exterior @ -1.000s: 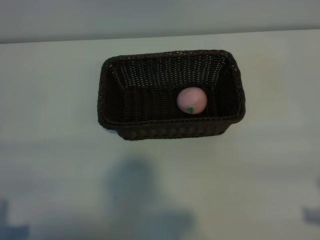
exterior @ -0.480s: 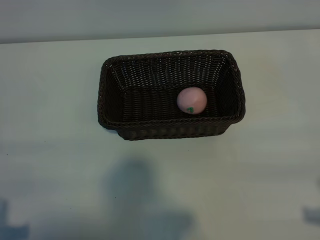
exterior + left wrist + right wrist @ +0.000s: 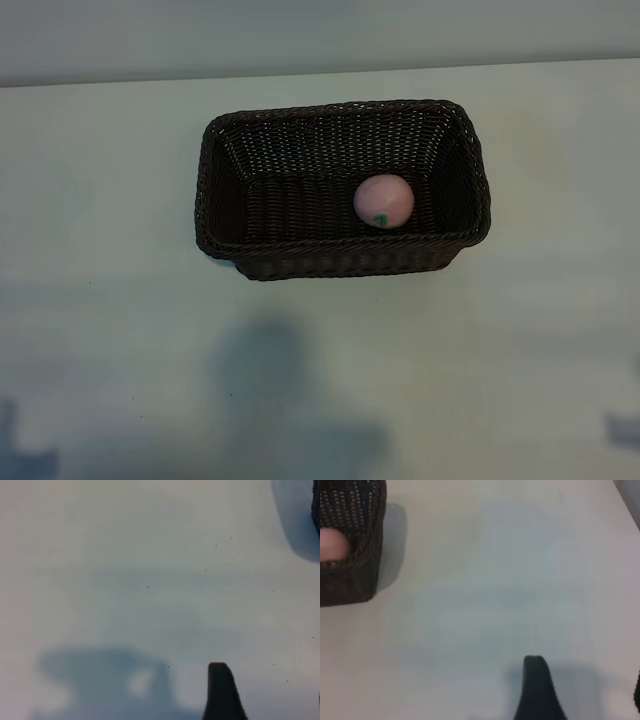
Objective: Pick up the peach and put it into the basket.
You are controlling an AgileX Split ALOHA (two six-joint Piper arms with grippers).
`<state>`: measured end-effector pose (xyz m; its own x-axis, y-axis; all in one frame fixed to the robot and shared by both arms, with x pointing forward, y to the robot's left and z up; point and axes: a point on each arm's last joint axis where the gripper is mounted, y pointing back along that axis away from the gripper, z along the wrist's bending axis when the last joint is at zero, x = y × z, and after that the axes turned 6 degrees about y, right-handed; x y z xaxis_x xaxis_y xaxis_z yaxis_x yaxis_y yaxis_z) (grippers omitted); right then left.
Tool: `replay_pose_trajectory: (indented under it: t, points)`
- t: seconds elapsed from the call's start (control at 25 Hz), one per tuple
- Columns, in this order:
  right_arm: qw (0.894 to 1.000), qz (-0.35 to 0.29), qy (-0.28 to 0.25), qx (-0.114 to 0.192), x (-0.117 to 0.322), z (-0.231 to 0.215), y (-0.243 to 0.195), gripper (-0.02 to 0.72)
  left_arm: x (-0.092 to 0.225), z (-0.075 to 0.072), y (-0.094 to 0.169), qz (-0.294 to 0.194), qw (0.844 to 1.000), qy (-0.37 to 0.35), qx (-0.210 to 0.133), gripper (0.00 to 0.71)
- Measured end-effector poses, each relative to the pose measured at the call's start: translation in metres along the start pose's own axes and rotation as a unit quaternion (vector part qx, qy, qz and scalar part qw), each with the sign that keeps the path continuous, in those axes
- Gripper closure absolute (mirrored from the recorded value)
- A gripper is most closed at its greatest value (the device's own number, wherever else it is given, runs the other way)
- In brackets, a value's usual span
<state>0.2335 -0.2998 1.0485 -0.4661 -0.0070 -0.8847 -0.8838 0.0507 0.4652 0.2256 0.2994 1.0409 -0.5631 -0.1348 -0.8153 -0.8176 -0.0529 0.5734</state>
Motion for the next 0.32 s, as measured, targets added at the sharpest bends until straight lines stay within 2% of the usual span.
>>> replay_pose_trajectory:
  t: [0.32]
  points:
    - [1.0,0.0,0.0,0.0,0.0,0.0,0.0,0.24,0.0,0.0,0.0,0.0,1.0,0.0,0.0,0.248]
